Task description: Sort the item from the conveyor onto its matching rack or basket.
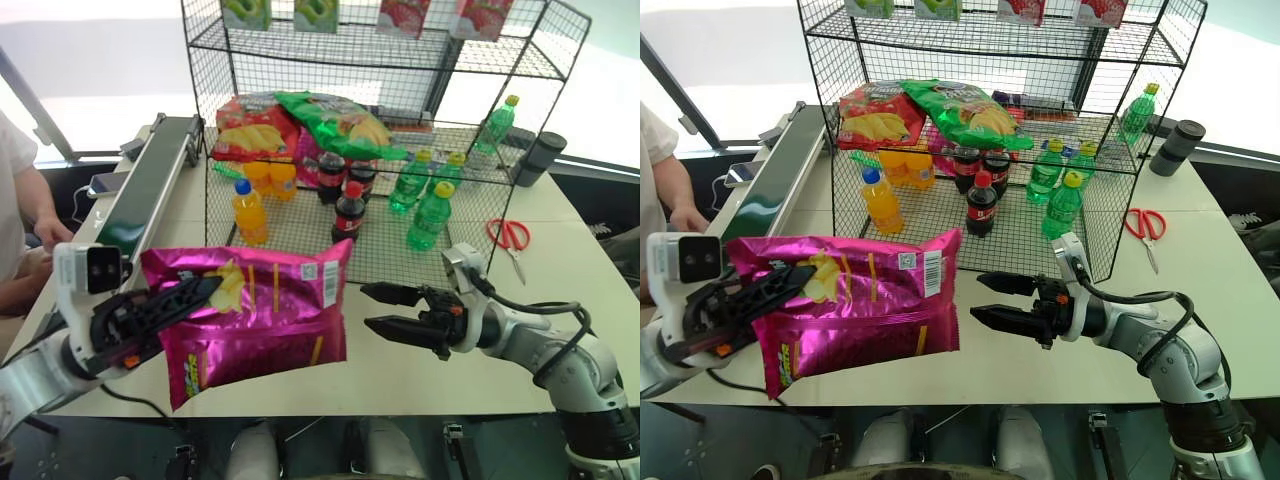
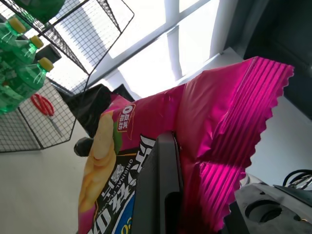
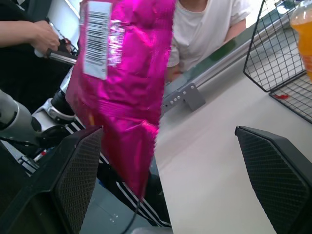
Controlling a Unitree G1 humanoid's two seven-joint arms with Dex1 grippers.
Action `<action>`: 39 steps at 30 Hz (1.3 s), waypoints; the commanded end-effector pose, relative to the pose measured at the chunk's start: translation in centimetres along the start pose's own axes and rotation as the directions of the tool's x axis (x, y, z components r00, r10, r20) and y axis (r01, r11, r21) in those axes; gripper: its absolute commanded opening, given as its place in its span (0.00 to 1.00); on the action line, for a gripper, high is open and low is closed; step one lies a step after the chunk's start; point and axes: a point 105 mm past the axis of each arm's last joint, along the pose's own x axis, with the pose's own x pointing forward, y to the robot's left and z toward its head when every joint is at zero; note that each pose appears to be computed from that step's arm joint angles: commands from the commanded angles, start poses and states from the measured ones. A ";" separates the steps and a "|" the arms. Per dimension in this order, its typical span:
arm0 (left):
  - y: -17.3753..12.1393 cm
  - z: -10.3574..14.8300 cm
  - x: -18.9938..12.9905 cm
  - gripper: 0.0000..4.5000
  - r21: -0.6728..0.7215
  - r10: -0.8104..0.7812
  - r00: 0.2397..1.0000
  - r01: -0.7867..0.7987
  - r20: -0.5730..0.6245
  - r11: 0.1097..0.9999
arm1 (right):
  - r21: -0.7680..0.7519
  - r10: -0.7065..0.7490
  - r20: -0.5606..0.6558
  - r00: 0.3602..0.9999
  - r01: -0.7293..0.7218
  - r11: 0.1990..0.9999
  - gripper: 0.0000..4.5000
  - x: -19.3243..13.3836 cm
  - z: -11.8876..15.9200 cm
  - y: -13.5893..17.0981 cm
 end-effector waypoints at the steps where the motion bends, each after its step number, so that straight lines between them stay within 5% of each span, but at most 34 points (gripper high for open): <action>1: -0.3 0.4 0.4 0.01 -0.005 -0.035 0.999 0.035 0.002 0.999 | -0.010 0.051 -0.002 0.999 -0.051 0.999 1.00 0.5 0.5 1.1; 39: 0.4 -0.2 1.9 0.01 -0.063 -0.102 0.995 0.101 -0.010 0.993 | -0.003 0.124 -0.043 0.991 -0.124 0.992 1.00 3.5 -0.8 1.3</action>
